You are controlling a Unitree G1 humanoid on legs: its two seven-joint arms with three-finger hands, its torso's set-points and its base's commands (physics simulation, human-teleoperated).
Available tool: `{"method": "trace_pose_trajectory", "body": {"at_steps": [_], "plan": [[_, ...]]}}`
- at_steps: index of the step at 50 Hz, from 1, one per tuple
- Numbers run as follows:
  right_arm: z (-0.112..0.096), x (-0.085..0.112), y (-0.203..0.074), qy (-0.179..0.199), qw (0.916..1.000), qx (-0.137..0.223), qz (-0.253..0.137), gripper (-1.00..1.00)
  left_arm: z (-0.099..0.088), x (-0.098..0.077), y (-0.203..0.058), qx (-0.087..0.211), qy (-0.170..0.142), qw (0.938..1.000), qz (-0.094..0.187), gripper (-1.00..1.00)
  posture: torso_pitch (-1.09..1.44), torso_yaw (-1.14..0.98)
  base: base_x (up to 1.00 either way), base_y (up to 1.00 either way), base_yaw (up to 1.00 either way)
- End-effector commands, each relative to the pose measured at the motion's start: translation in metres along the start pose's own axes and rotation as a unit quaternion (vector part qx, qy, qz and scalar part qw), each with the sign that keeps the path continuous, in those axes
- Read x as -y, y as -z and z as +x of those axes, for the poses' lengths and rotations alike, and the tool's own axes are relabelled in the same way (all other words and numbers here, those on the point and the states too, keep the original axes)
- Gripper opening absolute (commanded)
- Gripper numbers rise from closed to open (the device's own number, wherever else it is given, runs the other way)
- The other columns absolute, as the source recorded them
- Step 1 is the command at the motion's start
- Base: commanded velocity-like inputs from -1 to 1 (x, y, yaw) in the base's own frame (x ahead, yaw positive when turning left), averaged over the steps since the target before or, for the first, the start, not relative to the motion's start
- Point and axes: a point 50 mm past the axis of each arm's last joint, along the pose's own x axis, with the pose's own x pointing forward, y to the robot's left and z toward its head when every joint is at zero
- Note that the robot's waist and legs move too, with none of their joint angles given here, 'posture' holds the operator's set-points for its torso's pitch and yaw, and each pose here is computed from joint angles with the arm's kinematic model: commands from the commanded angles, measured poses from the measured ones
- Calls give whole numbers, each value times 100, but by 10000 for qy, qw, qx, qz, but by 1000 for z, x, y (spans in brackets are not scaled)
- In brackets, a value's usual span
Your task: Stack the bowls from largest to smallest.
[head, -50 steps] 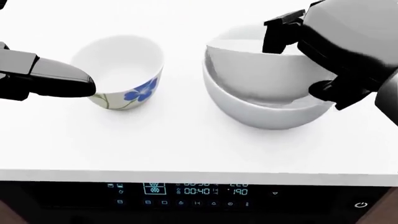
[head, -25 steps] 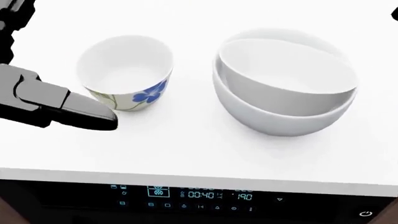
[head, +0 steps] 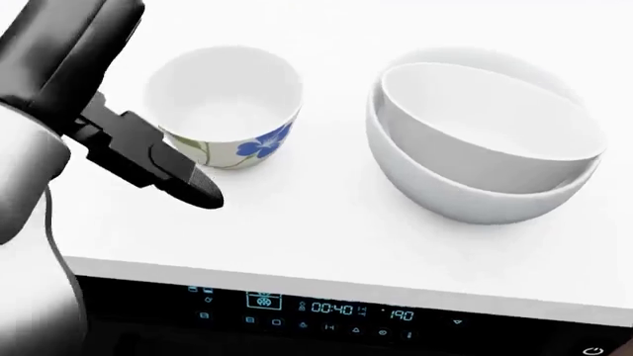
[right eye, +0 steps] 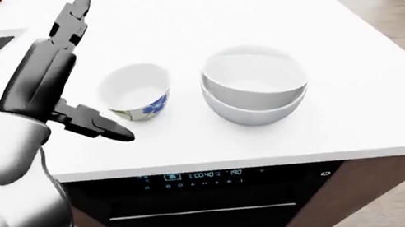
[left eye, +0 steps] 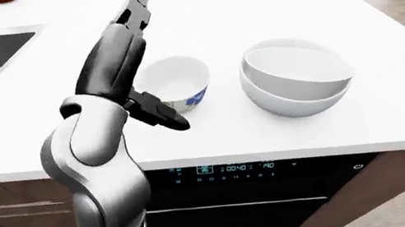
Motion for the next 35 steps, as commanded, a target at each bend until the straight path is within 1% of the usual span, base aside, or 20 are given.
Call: {"method": "trace_pose_trajectory", "body": {"at_steps": [1, 3, 8, 14, 17, 19, 23, 26, 29, 31, 33, 35], "plan": [[-2, 8, -2, 245, 9996, -11, -147, 100, -2, -5, -7, 111, -165, 9982, 561, 100, 0, 0, 0, 0, 0], [-2, 8, -2, 249, 9996, -6, -125, 100, -1, 0, -3, 50, -93, 9966, 812, 100, 0, 0, 0, 0, 0], [-1, 5, -1, 246, 9996, 0, -99, 100, 3, 9, 4, 30, 29, 9952, 974, 100, 0, 0, 0, 0, 0], [-1, -2, 3, 211, 9997, -46, -60, 100, 8, 24, 5, 127, 203, 9919, 1247, 100, 0, 0, 0, 0, 0], [-2, -3, 4, 201, 9998, -63, -51, 100, 13, 27, 5, 154, 223, 9898, 1398, 94, 0, 0, 0, 0, 0], [-2, -3, 4, 200, 9998, -59, -47, 100, 16, 31, 6, 156, 254, 9894, 1422, 84, 0, 0, 0, 0, 0], [-2, -6, 5, 182, 9998, -70, -41, 100, 22, 38, 9, 123, 335, 9886, 1464, 75, 0, 0, 0, 0, 0], [-2, -9, 7, 167, 9998, -82, -20, 100, 25, 42, 13, 92, 380, 9894, 1398, 72, 0, 0, 0, 0, 0], [-1, -9, 8, 170, 9998, -97, -13, 100, 28, 45, 17, 56, 414, 9892, 1408, 66, 0, 0, 0, 0, 0], [-1, -9, 7, 164, 9998, -90, -5, 100, 31, 45, 19, 18, 409, 9907, 1295, 64, 0, 0, 0, 0, 0], [-1, -12, 8, 146, 9998, -101, 4, 100, 32, 47, 21, -4, 425, 9905, 1310, 63, 0, 0, 0, 0, 0], [0, -13, 8, 135, 9999, -107, 15, 100, 35, 51, 25, -42, 472, 9892, 1384, 59, 0, 0, 0, 0, 0]]}}
